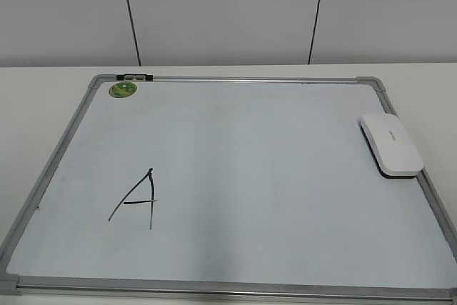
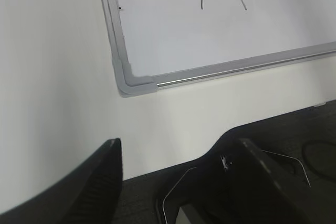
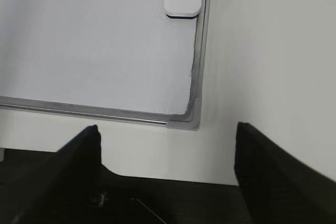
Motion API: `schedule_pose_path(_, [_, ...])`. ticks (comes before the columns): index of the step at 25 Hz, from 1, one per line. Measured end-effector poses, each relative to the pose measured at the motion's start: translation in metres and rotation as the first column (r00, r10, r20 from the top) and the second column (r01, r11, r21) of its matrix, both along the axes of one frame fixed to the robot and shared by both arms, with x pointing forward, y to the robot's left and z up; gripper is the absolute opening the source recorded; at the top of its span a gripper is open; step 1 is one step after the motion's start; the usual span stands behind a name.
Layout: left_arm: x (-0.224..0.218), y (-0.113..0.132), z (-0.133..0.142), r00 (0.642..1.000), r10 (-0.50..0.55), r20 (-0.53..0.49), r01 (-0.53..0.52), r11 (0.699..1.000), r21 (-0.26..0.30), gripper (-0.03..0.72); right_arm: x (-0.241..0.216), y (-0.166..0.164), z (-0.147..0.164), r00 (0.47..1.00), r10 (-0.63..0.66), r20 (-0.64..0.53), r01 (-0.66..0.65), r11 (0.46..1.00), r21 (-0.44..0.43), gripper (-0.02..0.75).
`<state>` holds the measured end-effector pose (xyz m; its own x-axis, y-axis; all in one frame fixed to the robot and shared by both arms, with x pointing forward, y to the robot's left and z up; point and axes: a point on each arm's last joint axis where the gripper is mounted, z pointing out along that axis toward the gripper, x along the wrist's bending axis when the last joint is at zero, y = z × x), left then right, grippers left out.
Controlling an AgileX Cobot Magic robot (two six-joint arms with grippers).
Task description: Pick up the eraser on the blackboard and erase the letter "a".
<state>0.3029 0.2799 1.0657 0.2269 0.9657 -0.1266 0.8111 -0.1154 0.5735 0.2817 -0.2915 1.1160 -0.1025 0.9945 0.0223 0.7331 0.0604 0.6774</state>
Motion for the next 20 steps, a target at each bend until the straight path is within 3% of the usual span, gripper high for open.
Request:
schedule_pose_path(7, [-0.017, 0.002, -0.007, 0.994, 0.004, 0.108, -0.006, 1.0, 0.016, 0.482, -0.013, -0.004, -0.041, 0.998, -0.029, -0.05, 0.027, 0.999, -0.033, 0.587])
schedule_pose_path(13, [-0.023, 0.004, -0.014, 0.99, 0.011, 0.141, -0.015, 0.999, 0.031, 0.482, -0.015, -0.005, -0.066, 0.996, -0.035, -0.076, 0.032, 0.999, -0.038, 0.587])
schedule_pose_path(20, [-0.021, 0.008, -0.018, 0.989, 0.019, 0.143, -0.031, 0.996, 0.078, 0.481, -0.012, -0.005, -0.072, 0.998, -0.039, -0.056, 0.037, 0.999, -0.038, 0.586])
